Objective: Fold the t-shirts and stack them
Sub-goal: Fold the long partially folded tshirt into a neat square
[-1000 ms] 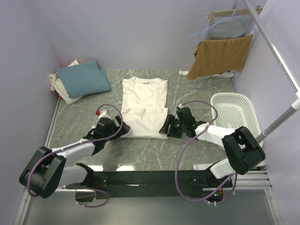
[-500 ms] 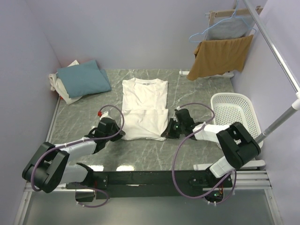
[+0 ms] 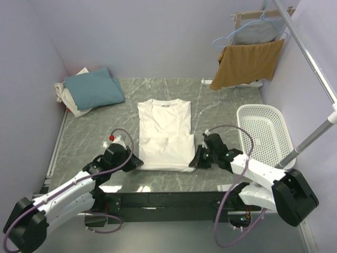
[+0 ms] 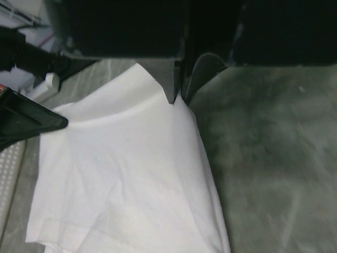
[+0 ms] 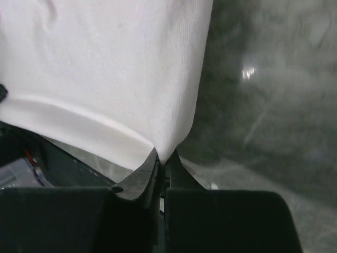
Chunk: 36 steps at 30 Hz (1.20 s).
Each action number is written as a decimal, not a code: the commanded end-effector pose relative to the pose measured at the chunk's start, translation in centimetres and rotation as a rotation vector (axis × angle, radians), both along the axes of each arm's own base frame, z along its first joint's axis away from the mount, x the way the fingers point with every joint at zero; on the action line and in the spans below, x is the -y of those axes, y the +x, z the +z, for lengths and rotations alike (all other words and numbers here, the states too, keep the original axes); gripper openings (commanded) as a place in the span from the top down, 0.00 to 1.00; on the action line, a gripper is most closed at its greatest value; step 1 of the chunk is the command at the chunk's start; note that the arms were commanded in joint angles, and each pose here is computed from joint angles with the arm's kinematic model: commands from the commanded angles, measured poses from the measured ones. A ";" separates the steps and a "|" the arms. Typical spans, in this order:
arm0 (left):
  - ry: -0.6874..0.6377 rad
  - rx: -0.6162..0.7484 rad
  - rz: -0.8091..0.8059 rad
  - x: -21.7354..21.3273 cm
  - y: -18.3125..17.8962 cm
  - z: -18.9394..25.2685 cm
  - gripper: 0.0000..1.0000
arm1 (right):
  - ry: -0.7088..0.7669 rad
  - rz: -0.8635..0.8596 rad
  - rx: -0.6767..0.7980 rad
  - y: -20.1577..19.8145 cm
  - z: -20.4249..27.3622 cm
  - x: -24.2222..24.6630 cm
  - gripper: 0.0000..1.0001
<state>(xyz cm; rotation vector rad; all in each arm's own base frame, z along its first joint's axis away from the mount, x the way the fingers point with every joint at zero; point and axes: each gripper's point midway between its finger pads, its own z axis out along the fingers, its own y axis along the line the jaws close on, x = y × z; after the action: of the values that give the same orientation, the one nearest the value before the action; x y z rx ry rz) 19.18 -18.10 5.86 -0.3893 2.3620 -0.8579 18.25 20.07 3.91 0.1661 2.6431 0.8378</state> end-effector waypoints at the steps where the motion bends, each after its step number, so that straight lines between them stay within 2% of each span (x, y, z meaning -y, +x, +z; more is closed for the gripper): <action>1: -0.020 -0.094 0.005 0.4 -3.5 -0.3 0.99 | -0.038 0.028 -0.087 -4.4 -1.1 1.2 1.00; 3: -0.024 -0.108 -0.038 1.1 -5.0 0.4 0.99 | 0.004 0.031 -0.053 -4.8 0.3 0.8 0.98; 6: -0.002 -0.039 0.014 0.8 -3.9 2.5 0.99 | 0.027 0.006 0.024 -4.0 2.9 0.9 0.95; 10: 0.079 0.069 0.056 0.7 -0.9 6.2 0.99 | 0.007 -0.009 0.162 -1.2 7.7 0.8 0.92; 16: 0.227 0.200 0.128 1.2 4.3 9.7 0.97 | -0.068 -0.022 0.269 4.4 11.1 -0.2 0.93; 21: 0.268 0.257 0.177 1.2 9.5 11.2 0.95 | -0.142 -0.041 0.272 10.0 10.8 0.1 0.93; 22: 0.264 0.248 0.148 1.7 10.4 10.7 0.96 | -0.127 -0.038 0.289 11.2 12.0 -0.3 0.93; 27: 0.256 0.296 0.212 0.4 17.0 11.8 0.96 | -0.166 -0.033 0.241 16.6 10.2 0.3 0.93; 31: 0.292 0.284 0.191 1.3 21.9 10.5 0.97 | -0.161 -0.022 0.243 21.5 10.6 -0.1 0.94; 34: 0.280 0.260 0.191 1.2 25.2 9.1 0.98 | -0.152 -0.005 0.188 24.9 8.3 -0.3 0.88; 36: 0.267 0.262 0.183 1.5 26.9 8.0 0.99 | -0.145 -0.011 0.187 26.9 7.7 -0.4 0.88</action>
<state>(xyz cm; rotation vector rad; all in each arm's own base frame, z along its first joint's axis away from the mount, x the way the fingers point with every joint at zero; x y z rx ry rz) 42.01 -18.97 12.81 -0.3982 2.1967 -0.4051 41.31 20.40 11.23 0.1038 2.5455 0.5936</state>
